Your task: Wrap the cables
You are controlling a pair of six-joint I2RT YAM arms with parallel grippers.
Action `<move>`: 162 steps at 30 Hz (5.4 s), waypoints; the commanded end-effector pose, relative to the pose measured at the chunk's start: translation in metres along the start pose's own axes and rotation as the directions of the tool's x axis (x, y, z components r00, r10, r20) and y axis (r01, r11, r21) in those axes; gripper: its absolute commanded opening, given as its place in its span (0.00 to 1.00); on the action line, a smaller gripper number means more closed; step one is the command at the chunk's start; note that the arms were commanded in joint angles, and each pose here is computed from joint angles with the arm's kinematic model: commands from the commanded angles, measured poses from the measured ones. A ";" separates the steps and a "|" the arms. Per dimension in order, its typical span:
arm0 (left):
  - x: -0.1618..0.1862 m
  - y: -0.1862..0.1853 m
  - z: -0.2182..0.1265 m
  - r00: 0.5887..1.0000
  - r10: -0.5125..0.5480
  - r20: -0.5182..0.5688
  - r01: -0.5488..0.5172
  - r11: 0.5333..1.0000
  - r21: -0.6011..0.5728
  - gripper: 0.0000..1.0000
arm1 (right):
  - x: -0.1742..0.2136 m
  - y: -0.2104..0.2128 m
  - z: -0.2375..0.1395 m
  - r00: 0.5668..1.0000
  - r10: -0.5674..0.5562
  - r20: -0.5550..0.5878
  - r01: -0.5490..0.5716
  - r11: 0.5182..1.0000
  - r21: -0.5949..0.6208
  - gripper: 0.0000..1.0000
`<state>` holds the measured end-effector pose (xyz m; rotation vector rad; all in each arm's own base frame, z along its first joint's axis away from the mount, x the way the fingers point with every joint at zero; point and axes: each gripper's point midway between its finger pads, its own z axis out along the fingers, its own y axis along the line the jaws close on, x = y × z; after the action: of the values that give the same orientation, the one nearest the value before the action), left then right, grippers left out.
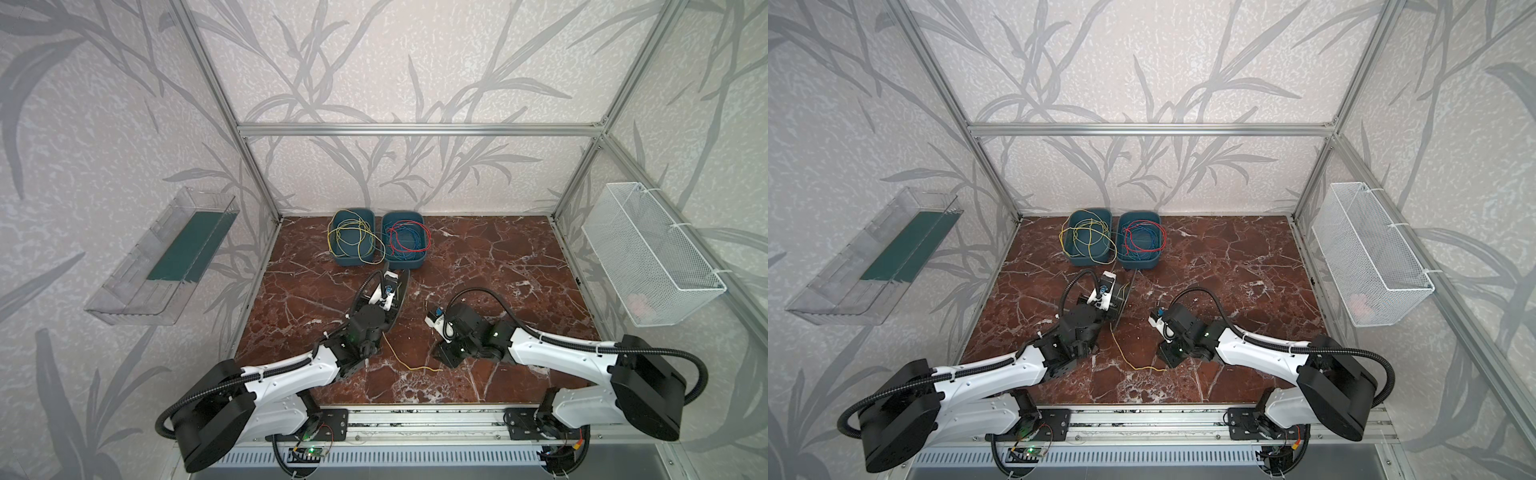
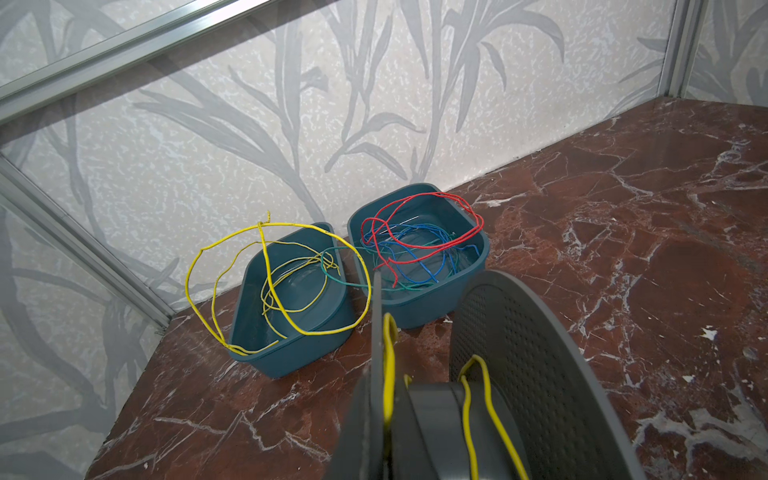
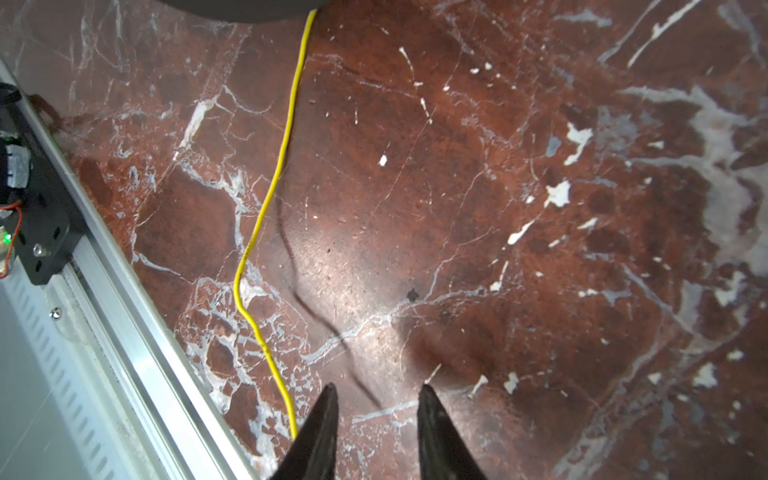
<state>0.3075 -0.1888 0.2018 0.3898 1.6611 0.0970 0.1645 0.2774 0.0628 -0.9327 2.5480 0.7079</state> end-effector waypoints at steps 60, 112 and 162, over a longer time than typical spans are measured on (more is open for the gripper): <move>-0.126 0.082 0.056 0.997 -0.073 0.017 0.075 0.979 -0.192 0.00 | -0.091 0.143 -0.210 0.729 -0.478 0.490 0.432 0.877 0.213 0.00; -0.221 0.052 -0.086 0.918 -0.363 0.158 0.267 0.862 0.431 0.00 | -0.241 -0.158 -0.124 0.779 0.057 0.624 -0.206 0.964 0.169 0.00; -0.197 0.085 0.074 0.888 -0.392 0.242 0.428 0.896 -0.119 0.00 | -0.219 0.065 -0.121 0.653 -0.126 0.747 0.049 0.991 0.124 0.00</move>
<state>0.4063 -0.1999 0.3694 0.0215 1.5852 -0.1308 0.2954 0.3416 0.2546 -0.4237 1.8205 0.6228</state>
